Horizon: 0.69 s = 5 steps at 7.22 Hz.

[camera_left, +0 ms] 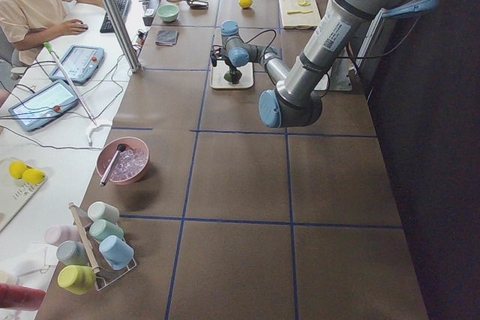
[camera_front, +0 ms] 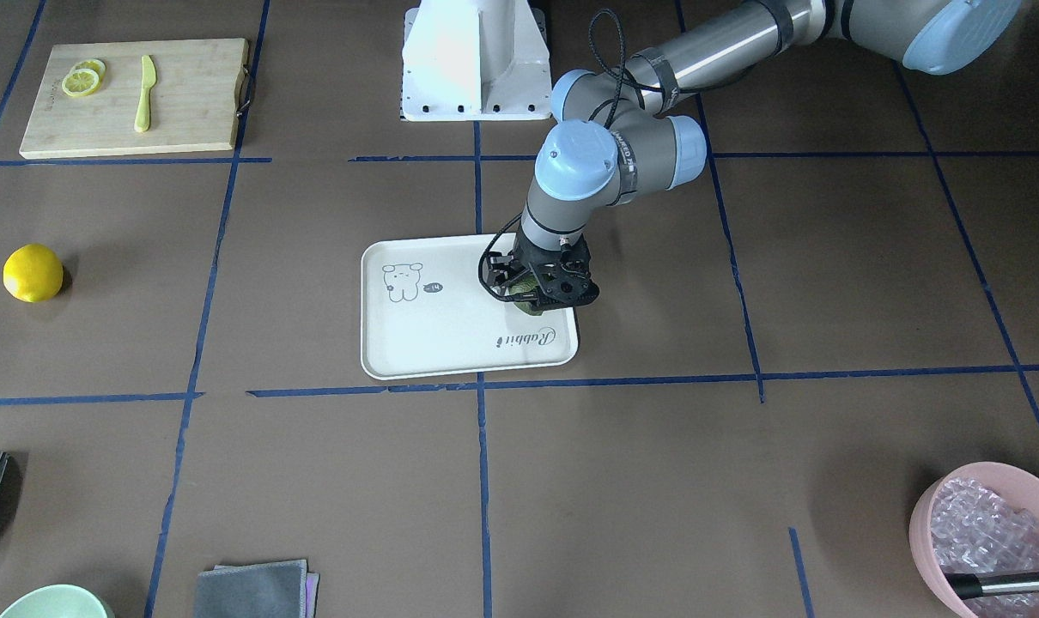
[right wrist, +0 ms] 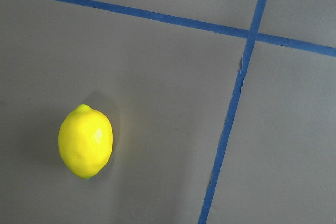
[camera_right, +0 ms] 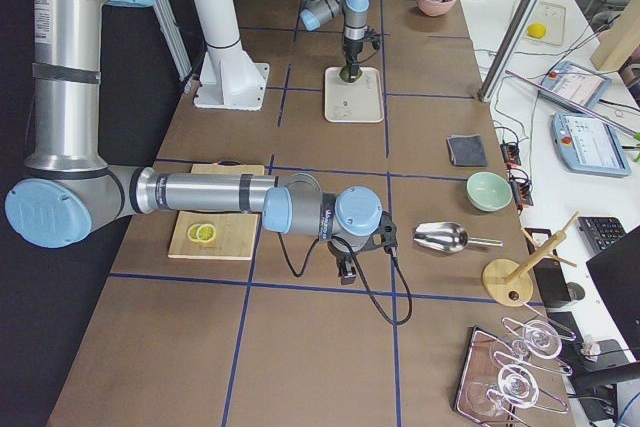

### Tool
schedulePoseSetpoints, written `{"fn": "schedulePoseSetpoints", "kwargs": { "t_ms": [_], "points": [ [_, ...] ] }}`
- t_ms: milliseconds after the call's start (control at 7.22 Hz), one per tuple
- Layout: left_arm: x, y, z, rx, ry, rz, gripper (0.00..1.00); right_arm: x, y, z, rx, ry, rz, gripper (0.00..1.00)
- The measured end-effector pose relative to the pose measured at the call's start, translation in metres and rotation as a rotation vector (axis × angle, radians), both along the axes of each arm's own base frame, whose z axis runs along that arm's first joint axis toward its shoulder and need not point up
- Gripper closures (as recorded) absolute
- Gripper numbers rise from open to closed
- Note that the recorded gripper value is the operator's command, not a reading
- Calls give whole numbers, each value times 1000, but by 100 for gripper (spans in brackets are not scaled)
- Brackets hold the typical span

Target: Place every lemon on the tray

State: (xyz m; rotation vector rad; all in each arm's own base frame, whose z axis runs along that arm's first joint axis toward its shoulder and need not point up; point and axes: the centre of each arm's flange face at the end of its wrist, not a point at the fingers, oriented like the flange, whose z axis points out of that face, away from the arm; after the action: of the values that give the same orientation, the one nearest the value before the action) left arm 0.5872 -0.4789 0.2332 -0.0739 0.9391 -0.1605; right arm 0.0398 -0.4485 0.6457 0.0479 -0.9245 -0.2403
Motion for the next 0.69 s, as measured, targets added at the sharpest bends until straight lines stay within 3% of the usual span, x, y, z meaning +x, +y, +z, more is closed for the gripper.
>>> {"fn": "schedulePoseSetpoints", "kwargs": {
  "t_ms": [415,692],
  "points": [
    [-97,-2,2,73,55,-47,0,-6,-2,-4,6,-12,-6,0],
    [-162,5,21,148,25,-36,0,-27,-6,-13,-46,-29,25,1]
  ]
}}
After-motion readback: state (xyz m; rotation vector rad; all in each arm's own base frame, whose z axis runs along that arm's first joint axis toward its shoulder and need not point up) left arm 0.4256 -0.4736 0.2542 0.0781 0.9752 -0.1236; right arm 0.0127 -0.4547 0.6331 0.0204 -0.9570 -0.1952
